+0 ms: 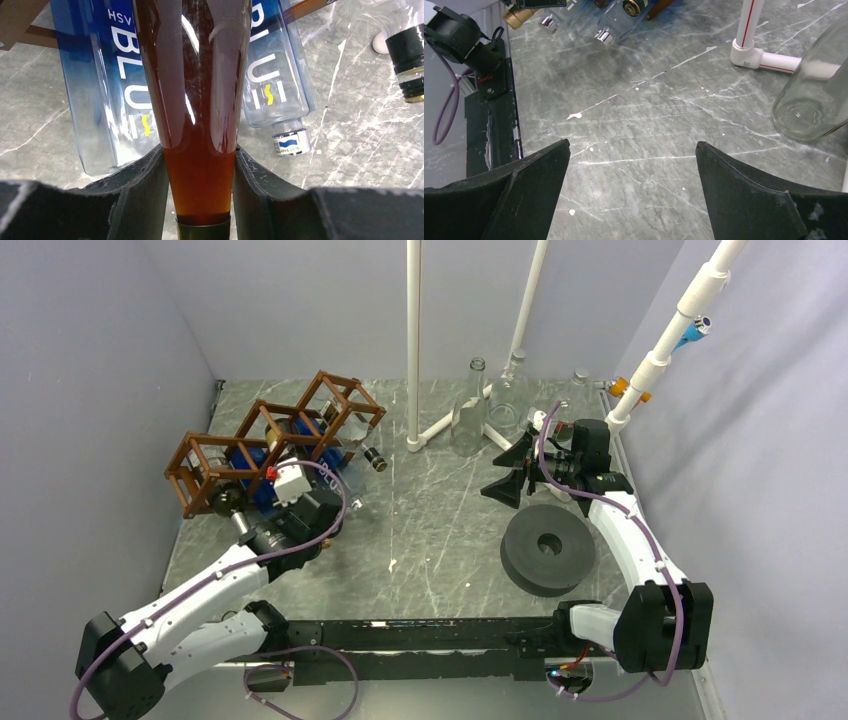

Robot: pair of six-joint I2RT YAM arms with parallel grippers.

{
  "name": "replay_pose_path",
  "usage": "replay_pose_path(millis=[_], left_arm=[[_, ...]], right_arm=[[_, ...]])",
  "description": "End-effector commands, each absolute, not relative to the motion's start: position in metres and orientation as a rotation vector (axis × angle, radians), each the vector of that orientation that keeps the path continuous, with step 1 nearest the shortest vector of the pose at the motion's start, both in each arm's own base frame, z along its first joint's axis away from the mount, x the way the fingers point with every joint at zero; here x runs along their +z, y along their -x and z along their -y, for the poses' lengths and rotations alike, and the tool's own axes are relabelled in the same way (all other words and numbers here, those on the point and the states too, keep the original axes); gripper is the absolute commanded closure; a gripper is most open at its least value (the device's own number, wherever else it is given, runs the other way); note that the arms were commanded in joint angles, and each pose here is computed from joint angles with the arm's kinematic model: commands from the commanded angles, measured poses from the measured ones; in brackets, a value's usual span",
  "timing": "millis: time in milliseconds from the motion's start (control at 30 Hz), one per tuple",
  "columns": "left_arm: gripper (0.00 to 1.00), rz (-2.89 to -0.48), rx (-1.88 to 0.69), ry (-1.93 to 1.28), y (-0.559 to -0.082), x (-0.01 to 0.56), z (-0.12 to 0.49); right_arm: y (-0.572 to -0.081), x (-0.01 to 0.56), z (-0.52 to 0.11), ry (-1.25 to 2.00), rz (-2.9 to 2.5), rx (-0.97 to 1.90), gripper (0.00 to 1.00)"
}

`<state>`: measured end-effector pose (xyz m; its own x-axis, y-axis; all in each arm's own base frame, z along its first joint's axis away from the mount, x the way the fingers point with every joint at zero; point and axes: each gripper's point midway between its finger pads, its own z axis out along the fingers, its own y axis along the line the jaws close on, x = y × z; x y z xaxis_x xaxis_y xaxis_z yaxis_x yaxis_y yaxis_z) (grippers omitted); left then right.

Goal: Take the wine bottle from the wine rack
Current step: Pick up the wine bottle from the wine rack.

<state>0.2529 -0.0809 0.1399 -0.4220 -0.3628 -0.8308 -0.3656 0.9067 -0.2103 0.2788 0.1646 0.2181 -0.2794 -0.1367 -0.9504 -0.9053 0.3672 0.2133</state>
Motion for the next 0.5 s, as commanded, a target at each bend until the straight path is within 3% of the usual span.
replay_pose_path(millis=[0, 467], left_arm=[[1.00, -1.834, 0.000, 0.667, -0.260, 0.183, 0.067], [1.00, -1.835, -0.020, 0.698, -0.239, 0.186, 0.077]], right_arm=[[-0.278, 0.227, -0.166, 0.976, -1.608, 1.012, 0.00], [-0.274, 0.228, -0.168, 0.984, -1.594, 1.044, 0.00]])
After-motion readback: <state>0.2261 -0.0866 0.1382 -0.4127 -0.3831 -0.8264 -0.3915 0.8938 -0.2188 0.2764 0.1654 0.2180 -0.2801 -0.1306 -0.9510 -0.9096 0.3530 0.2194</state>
